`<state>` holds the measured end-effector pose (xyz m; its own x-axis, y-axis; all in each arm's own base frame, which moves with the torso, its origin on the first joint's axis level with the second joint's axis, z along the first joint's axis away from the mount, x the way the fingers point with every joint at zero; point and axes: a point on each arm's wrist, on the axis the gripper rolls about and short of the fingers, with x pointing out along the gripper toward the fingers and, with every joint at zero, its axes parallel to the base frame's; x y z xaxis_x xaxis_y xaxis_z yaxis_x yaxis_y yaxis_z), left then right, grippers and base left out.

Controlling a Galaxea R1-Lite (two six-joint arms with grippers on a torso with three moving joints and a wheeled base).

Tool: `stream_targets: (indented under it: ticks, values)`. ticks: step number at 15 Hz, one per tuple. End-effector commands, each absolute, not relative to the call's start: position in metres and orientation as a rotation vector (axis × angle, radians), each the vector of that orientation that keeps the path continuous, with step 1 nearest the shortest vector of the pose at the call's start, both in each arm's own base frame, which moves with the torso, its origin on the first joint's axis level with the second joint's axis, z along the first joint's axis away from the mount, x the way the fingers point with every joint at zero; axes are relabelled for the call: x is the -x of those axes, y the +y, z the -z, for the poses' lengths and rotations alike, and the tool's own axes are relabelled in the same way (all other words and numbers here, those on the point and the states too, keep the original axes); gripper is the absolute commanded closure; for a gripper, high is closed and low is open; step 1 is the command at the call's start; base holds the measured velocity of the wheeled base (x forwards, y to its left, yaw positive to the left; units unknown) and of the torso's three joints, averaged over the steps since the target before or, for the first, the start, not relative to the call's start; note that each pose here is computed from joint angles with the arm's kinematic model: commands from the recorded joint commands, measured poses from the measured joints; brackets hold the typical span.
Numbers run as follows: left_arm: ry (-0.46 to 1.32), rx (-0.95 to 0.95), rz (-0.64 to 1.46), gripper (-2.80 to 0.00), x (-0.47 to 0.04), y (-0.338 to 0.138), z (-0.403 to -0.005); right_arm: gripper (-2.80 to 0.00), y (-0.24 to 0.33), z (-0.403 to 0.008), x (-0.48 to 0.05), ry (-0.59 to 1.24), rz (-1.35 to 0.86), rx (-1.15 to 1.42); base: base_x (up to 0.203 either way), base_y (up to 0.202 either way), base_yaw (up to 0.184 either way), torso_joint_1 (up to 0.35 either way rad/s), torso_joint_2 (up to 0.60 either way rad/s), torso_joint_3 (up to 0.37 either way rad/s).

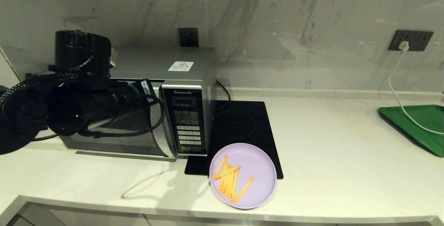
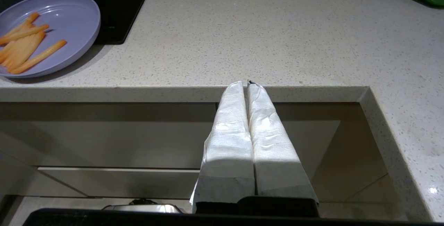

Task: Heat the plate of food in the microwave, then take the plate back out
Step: Close the microwave oven

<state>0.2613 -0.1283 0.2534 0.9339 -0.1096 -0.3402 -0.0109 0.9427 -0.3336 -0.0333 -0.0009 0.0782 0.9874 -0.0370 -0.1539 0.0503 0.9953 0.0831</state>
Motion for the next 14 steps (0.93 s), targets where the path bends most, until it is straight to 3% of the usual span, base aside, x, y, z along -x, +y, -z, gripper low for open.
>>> stream_targets:
  ticks: [1,7,14]
  values:
    - [0.383,0.333,0.043,0.00,-0.263,-0.129,-0.245,0.00,-0.001,-0.078,0.033,0.155,0.044,-0.087,0.000,0.000,0.000,0.000,0.00,0.000]
    - [0.368,0.331,0.052,0.00,-0.257,-0.127,-0.247,0.00,-0.001,-0.078,0.033,0.155,0.044,-0.087,0.000,0.000,0.000,0.000,0.00,0.000]
    - [0.309,0.293,0.102,0.00,-0.156,-0.079,-0.282,0.00,-0.001,-0.078,0.033,0.155,0.044,-0.087,0.000,0.000,0.000,0.000,0.00,0.000]
